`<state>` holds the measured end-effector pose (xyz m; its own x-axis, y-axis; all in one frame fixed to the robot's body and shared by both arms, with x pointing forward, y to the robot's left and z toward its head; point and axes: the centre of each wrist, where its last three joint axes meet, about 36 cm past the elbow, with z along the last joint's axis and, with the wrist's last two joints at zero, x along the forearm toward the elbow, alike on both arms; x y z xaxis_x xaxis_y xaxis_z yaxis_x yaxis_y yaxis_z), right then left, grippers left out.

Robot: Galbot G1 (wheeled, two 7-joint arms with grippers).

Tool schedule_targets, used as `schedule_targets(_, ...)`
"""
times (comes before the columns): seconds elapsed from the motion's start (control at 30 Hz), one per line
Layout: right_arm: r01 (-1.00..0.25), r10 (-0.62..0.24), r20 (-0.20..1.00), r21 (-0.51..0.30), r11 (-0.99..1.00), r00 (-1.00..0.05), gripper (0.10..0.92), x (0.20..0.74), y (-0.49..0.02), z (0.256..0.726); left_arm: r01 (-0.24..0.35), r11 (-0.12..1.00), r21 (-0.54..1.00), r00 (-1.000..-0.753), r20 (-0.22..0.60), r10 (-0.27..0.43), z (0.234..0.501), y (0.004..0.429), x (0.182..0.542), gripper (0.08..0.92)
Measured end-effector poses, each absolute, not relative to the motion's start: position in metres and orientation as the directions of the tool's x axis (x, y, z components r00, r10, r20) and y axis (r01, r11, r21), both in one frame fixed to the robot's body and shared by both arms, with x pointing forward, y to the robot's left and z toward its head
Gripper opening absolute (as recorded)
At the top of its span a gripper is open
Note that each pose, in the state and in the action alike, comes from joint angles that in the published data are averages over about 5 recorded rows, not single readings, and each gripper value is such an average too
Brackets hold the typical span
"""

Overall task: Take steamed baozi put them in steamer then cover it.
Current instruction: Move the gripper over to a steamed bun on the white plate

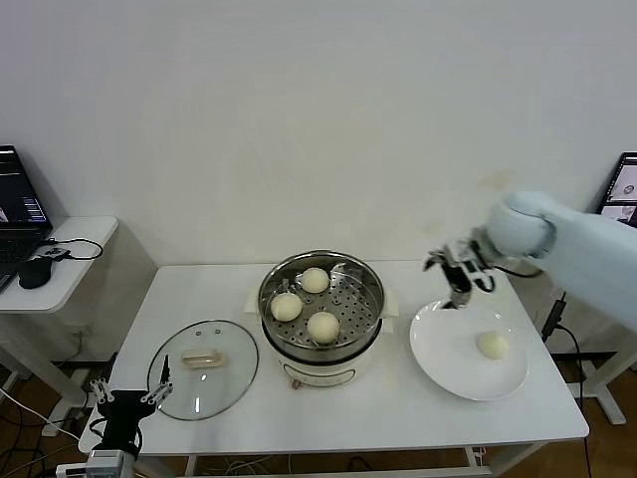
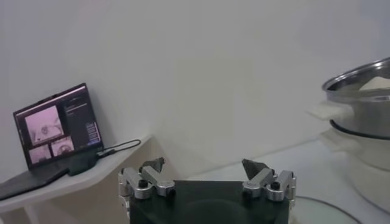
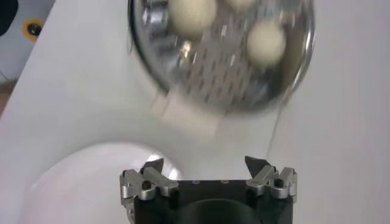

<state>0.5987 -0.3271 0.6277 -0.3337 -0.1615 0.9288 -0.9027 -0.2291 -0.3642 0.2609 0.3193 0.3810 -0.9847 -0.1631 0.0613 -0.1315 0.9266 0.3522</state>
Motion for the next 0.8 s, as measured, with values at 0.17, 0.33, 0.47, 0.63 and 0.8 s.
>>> schedule_targets(0.17, -0.927, -0.119, 0.94, -0.335, -0.169, -0.318, 0.823, 0.59, -0.368, 0.598, -0.135, 0.925, 0.355, -0.983, 0.066, -0.169, 0.381, 0.321, 0.258, 0.823)
schedule_targets(0.33, -0.941, -0.084, 0.949, -0.313, -0.129, -0.304, 0.823, 0.588, -0.401, 0.571, -0.14, 0.923, 0.358, -0.982, 0.069, -0.176, 0.381, 0.322, 0.255, 0.823)
schedule_targets(0.47, -0.948, -0.057, 0.954, -0.3, -0.104, -0.295, 0.823, 0.588, -0.423, 0.552, -0.145, 0.922, 0.36, -0.98, 0.074, -0.183, 0.381, 0.324, 0.254, 0.823)
schedule_targets(0.63, -0.956, -0.026, 0.959, -0.284, -0.07, -0.283, 0.823, 0.59, -0.442, 0.527, -0.152, 0.919, 0.364, -0.978, 0.076, -0.192, 0.38, 0.327, 0.253, 0.823)
schedule_targets(0.8, -0.963, -0.005, 0.964, -0.265, -0.045, -0.265, 0.823, 0.591, -0.454, 0.503, -0.157, 0.918, 0.364, -0.978, 0.075, -0.197, 0.38, 0.329, 0.254, 0.823)
